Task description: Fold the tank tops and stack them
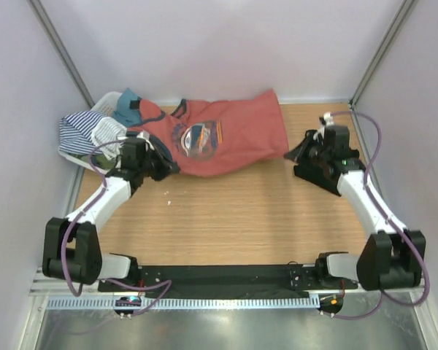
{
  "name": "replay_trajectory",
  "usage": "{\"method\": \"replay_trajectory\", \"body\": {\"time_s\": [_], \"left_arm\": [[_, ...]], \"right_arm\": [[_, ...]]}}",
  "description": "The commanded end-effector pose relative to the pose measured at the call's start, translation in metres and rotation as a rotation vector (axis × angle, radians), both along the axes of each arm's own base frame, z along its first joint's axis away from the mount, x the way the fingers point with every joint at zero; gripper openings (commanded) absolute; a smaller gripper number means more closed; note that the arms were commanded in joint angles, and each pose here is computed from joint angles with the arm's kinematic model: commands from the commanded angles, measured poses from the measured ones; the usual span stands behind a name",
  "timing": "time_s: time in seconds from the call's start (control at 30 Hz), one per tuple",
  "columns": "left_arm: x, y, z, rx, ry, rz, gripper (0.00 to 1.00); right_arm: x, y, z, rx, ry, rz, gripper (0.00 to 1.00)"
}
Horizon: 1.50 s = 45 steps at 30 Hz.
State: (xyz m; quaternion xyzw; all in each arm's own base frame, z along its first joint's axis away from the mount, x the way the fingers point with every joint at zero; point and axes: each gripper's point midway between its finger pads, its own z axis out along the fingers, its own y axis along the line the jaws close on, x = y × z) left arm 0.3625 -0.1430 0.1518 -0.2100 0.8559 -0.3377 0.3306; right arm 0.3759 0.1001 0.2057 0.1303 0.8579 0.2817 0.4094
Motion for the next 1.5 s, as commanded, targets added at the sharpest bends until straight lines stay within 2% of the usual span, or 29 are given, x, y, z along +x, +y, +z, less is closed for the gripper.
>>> {"method": "replay_trajectory", "body": {"time_s": [0.0, 0.1, 0.23, 0.3, 0.4, 0.53, 0.8, 0.97, 1.23, 1.47], "left_arm": [[-0.025, -0.008, 0.035, 0.079, -0.134, -0.021, 0.00], [-0.065, -0.018, -0.008, 0.148, -0.010, -0.077, 0.00], [-0.109, -0.035, -0.048, 0.205, 0.075, -0.144, 0.00], [-0.128, -0.032, -0.073, 0.214, 0.136, -0.133, 0.00], [-0.148, -0.026, -0.089, 0.221, 0.158, -0.119, 0.00], [-0.164, -0.013, -0.086, 0.199, 0.129, -0.076, 0.00], [-0.187, 0.009, -0.090, 0.176, 0.112, -0.002, 0.00], [-0.184, 0.011, -0.095, 0.203, 0.116, -0.001, 0.00], [-0.156, 0.005, -0.092, 0.279, 0.113, -0.003, 0.00], [-0.121, -0.006, -0.052, 0.310, 0.039, -0.004, 0.00]], "right_arm": [[-0.040, -0.004, 0.019, 0.037, -0.149, -0.035, 0.01], [-0.073, -0.011, -0.018, 0.023, -0.068, -0.068, 0.01], [-0.106, -0.021, -0.059, -0.001, 0.048, -0.126, 0.01], [-0.124, -0.022, -0.085, -0.004, 0.118, -0.131, 0.01], [-0.145, -0.024, -0.108, -0.011, 0.163, -0.137, 0.01], [-0.164, -0.016, -0.123, 0.064, 0.191, -0.144, 0.01], [-0.176, -0.038, -0.116, 0.040, 0.154, -0.296, 0.01], [-0.171, -0.036, -0.123, 0.033, 0.178, -0.277, 0.01], [-0.141, -0.044, -0.111, -0.052, 0.151, -0.269, 0.01], [-0.110, -0.056, -0.100, -0.163, 0.166, -0.268, 0.01]]}}
